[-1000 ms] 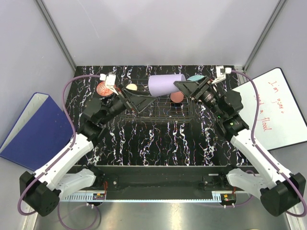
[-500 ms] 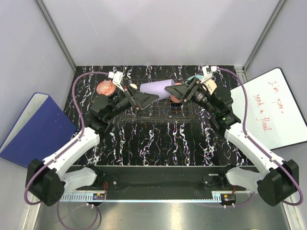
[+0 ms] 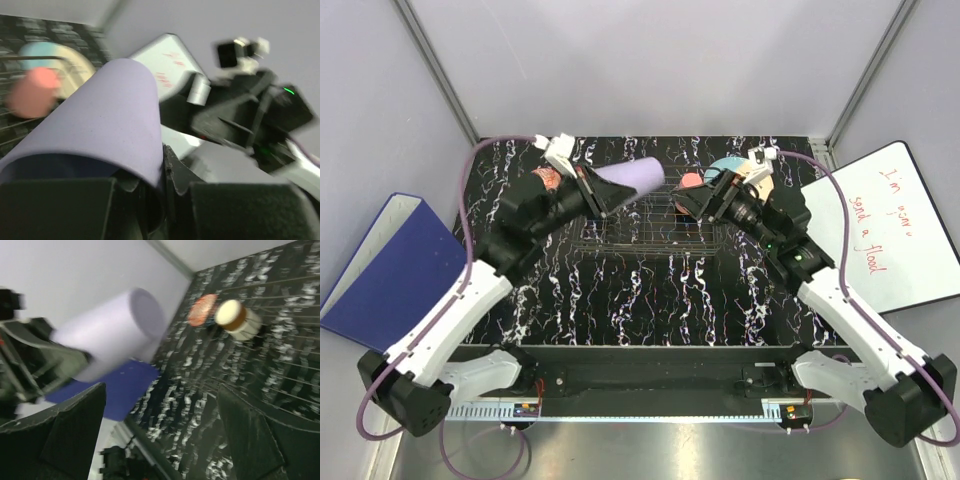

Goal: Unload the mixed dishes from the dish rack
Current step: Pick up the cup from the dish rack, then place the cup at the center of the board.

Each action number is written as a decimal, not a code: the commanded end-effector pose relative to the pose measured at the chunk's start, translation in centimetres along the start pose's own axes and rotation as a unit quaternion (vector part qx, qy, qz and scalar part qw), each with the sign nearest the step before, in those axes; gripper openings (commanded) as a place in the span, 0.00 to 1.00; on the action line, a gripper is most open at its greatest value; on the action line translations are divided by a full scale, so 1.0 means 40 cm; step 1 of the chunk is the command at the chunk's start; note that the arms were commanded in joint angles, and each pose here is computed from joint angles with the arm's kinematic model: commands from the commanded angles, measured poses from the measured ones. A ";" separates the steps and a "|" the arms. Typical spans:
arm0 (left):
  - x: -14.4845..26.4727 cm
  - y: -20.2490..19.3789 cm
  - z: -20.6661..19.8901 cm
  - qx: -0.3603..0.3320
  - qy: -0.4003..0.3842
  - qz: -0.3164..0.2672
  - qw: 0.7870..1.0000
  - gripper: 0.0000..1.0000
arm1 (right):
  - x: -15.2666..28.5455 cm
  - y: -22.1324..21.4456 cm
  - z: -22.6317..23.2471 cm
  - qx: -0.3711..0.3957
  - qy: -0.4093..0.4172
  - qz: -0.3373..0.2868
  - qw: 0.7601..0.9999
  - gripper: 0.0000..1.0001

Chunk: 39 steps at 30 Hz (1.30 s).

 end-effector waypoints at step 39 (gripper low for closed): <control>0.123 0.097 0.720 0.144 0.668 0.129 0.718 0.00 | 0.206 -0.091 -0.129 0.069 -0.219 -0.048 0.972 0.99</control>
Point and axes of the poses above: each gripper's point midway between its finger pads, its own x axis back along the fingers, its own z axis along the line the jaws close on, y = z × x, the point moved 10 cm from there along x, back along the fingers, and after that the axes turned 1 degree about x, right-handed, at the moved point
